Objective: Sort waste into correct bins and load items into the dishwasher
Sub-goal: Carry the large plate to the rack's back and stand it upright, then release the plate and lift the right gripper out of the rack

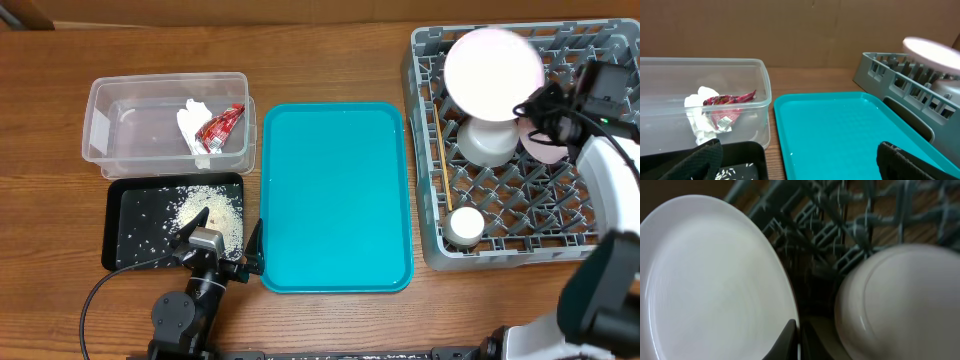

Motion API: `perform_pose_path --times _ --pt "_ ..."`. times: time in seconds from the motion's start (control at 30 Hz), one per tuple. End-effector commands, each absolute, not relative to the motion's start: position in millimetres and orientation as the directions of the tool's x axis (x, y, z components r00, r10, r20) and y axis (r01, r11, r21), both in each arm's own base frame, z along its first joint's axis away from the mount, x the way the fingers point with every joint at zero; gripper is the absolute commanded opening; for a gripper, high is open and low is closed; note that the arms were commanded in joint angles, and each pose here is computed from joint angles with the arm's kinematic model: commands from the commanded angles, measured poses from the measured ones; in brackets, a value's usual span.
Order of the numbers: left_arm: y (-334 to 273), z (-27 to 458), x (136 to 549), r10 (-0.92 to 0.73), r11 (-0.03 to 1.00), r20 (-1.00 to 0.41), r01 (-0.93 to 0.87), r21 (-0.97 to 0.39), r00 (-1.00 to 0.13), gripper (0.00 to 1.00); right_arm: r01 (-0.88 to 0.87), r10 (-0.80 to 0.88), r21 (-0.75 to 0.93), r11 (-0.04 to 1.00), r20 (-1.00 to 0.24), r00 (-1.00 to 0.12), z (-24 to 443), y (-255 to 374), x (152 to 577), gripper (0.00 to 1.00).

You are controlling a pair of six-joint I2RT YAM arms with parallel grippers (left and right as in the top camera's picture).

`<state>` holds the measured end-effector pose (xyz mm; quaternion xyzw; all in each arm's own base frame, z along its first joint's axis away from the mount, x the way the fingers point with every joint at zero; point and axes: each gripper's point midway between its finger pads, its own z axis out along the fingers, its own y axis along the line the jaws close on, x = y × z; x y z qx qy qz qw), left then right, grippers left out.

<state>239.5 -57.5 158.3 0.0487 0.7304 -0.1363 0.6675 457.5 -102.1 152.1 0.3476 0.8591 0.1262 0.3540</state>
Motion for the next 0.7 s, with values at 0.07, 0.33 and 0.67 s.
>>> perform_pose_path --times 0.07,0.33,0.67 --pt "-58.8 158.1 238.9 -0.118 0.954 -0.988 0.262 -0.142 -0.103 1.0 0.546 0.39 0.123 0.829 -0.826 -0.406 244.5 -128.7 440.9 0.04" --pt "-58.8 158.1 238.9 -0.118 0.954 -0.988 0.262 -0.142 -0.103 1.0 0.573 -0.044 -0.348 0.742 -0.879 -0.476 281.9 -92.1 447.4 0.04" --pt "-58.8 158.1 238.9 -0.118 0.954 -0.988 0.262 -0.142 -0.103 1.0 0.567 -0.204 -0.58 0.585 -0.782 -0.589 249.0 -87.9 475.6 0.04"
